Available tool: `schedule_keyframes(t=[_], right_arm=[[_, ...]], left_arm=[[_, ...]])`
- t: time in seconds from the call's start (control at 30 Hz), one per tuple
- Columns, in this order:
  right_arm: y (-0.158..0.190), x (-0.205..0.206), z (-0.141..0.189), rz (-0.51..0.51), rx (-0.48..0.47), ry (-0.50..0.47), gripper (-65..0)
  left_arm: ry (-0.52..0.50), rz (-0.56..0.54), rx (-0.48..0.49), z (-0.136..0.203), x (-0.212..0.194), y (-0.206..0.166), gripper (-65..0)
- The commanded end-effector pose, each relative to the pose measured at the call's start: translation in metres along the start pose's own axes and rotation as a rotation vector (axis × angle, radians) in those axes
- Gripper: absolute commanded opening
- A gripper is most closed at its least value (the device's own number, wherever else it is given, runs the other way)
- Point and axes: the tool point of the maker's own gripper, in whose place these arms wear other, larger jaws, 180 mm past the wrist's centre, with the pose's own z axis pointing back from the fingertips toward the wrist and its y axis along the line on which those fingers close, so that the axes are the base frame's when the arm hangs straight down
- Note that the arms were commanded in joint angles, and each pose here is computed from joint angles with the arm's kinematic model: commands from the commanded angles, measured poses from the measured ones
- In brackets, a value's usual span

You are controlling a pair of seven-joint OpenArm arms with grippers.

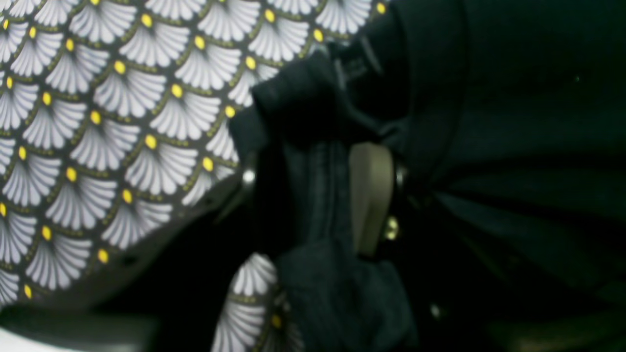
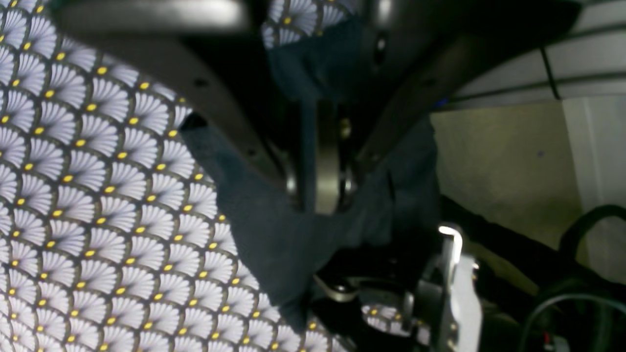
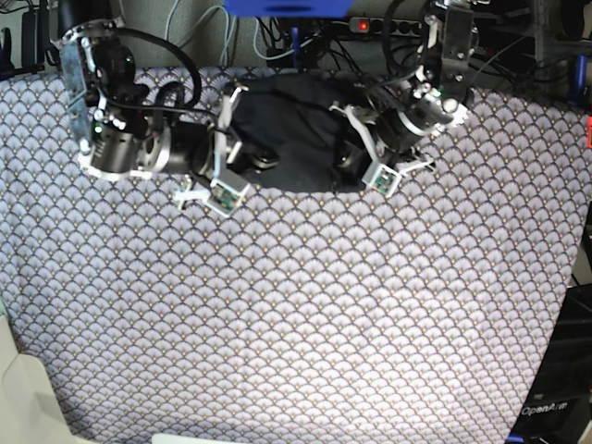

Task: Fold the T-shirt properly

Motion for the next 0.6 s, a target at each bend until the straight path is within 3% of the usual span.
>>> schedule_keyframes(t=[0.0,0.13,0.37,0.57], right_arm=[[-0.001,0.019,0.004,0.017,0.001,-0.071,-62.4],[-0.004,0.014,0.001,-0.008,0.005,-0.070,-62.4],[-0.024,-0.025,-0.020,-0.177,0.016,-0.048,-62.4],[-0.040,-0.052,-0.021,-0.259,-0.004,-0.039,-62.4]], left_arm=[[0.019,-0.016,0.013,0.003,-0.002,0.004,-41.2],[0.019,-0.016,0.013,0.003,-0.002,0.004,-41.2],[0.015,-0.017,0.016,0.002,0.000,0.005,-41.2],[0.012,-0.019,0.017,0.002,0.001,0.006,-41.2]])
